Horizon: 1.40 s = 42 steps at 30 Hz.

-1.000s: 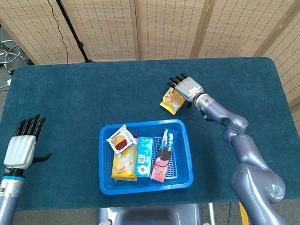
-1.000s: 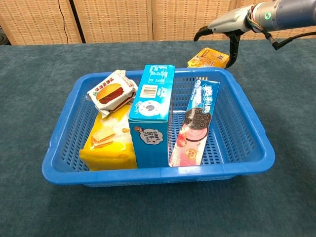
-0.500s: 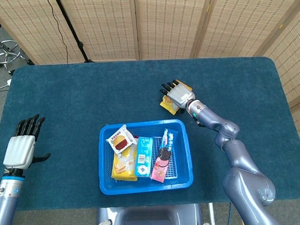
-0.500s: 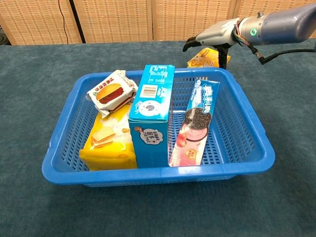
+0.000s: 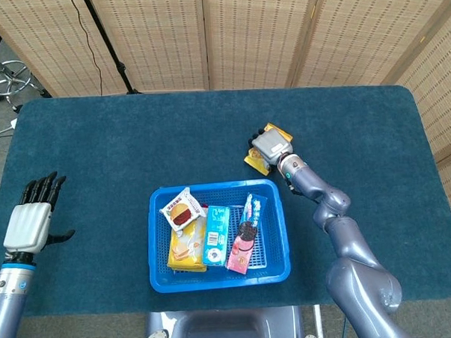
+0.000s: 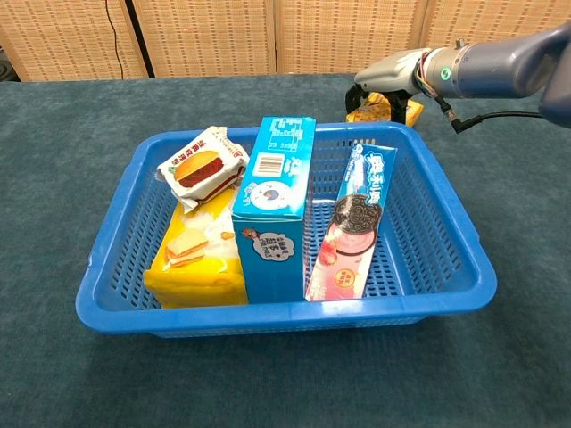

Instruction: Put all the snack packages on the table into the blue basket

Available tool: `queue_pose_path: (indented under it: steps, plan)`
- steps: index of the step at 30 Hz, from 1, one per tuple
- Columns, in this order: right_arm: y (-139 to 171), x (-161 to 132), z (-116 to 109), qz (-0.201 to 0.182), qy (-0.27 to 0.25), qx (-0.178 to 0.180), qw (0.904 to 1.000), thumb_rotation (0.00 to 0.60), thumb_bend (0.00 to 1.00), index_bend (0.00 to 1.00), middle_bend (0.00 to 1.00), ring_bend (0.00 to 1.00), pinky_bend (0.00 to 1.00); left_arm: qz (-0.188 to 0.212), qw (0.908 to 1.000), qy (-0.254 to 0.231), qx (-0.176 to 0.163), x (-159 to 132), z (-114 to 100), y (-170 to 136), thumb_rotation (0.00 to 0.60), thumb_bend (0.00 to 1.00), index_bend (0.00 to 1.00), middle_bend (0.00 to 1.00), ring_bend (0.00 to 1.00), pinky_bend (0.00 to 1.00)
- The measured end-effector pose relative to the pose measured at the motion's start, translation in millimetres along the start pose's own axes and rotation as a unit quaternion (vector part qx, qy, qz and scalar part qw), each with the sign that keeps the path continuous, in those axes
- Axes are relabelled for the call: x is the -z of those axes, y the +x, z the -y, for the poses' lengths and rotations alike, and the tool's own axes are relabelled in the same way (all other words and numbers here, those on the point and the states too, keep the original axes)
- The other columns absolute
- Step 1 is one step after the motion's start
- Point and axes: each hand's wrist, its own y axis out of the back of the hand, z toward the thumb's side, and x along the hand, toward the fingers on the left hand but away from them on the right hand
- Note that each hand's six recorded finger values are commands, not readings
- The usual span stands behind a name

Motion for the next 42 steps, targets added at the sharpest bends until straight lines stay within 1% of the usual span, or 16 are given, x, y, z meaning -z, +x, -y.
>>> queue_pose_path:
  steps: [1, 3, 8, 12, 17, 21, 23, 25, 28, 32, 35, 38, 42]
  plan:
    - [0.4, 1.4, -0.7, 0.003, -0.008, 0.005, 1.0, 0.6, 0.17, 0.56, 0.56, 0.47, 0.66, 0.001, 1.0, 0.001, 0.001, -0.4, 0.4, -0.1, 0.6, 0.0, 0.0, 0.0, 0.0, 0.0]
    - [1.4, 3.5, -2.9, 0.005, -0.016, 0.013, 0.9998, 0.6, 0.17, 0.57, 0.58, 0.49, 0.69, 0.002, 1.0, 0.0, 0.003, -1.2, 1.5, -0.4, 0.6, 0.0, 0.0, 0.0, 0.0, 0.0]
    - [5.4, 7.7, -14.5, -0.004, -0.026, 0.041, 0.9988, 0.6, 0.18, 0.57, 0.59, 0.5, 0.69, 0.005, 1.0, -0.004, 0.007, -2.7, 2.3, -0.5, 0.6, 0.0, 0.0, 0.0, 0.0, 0.0]
    - [11.3, 14.5, -30.6, -0.016, -0.027, 0.074, 0.9967, 0.6, 0.18, 0.57, 0.59, 0.5, 0.69, 0.01, 0.9999, -0.006, 0.009, -4.6, 2.5, -1.4, 0.6, 0.0, 0.0, 0.0, 0.0, 0.0]
    - [24.0, 27.0, -58.4, -0.037, -0.03, 0.126, 0.9908, 0.6, 0.18, 0.57, 0.59, 0.5, 0.69, 0.018, 0.9997, -0.013, 0.011, -7.4, 1.3, -3.7, 0.6, 0.0, 0.0, 0.0, 0.0, 0.0]
    - [43.4, 35.3, -87.1, -0.074, -0.039, 0.181, 0.9798, 0.6, 0.18, 0.57, 0.59, 0.5, 0.69, 0.029, 0.9993, -0.023, 0.009, -9.6, -3.1, -7.1, 0.6, 0.0, 0.0, 0.0, 0.0, 0.0]
    - [57.8, 37.2, -101.1, -0.102, -0.046, 0.21, 0.9713, 0.6, 0.18, 0.57, 0.59, 0.5, 0.69, 0.032, 0.9991, -0.026, 0.007, -9.7, -5.3, -9.0, 0.6, 0.0, 0.0, 0.0, 0.0, 0.0]
    - [73.8, 35.8, -111.0, -0.135, -0.053, 0.232, 0.9618, 0.6, 0.18, 0.57, 0.6, 0.5, 0.69, 0.035, 0.9989, -0.029, 0.007, -9.3, -7.4, -11.2, 0.6, 0.0, 0.0, 0.0, 0.0, 0.0]
    - [96.9, 30.8, -117.9, -0.176, -0.062, 0.252, 0.9495, 0.6, 0.18, 0.57, 0.6, 0.5, 0.69, 0.039, 0.9987, -0.032, 0.004, -9.0, -10.3, -13.8, 0.6, 0.0, 0.0, 0.0, 0.0, 0.0]
    - [127.5, 19.2, -115.6, -0.221, -0.071, 0.253, 0.9394, 0.6, 0.18, 0.57, 0.6, 0.5, 0.69, 0.044, 0.9984, -0.035, 0.005, -9.5, -12.1, -17.1, 0.6, 0.0, 0.0, 0.0, 0.0, 0.0]
    - [149.5, 7.0, -112.4, -0.246, -0.068, 0.248, 0.9345, 0.6, 0.18, 0.57, 0.6, 0.5, 0.69, 0.05, 0.998, -0.037, 0.005, -10.8, -13.1, -19.3, 0.6, 0.0, 0.0, 0.0, 0.0, 0.0]
    - [176.6, -6.8, -108.5, -0.269, -0.054, 0.242, 0.9309, 0.6, 0.18, 0.57, 0.6, 0.5, 0.69, 0.056, 0.9976, -0.041, 0.004, -11.6, -15.0, -22.3, 0.6, 0.0, 0.0, 0.0, 0.0, 0.0]
    - [212.8, -16.7, -102.9, -0.287, -0.018, 0.231, 0.9294, 0.6, 0.18, 0.57, 0.6, 0.51, 0.69, 0.061, 0.9971, -0.047, 0.001, -10.8, -18.5, -25.9, 0.6, 0.0, 0.0, 0.0, 0.0, 0.0]
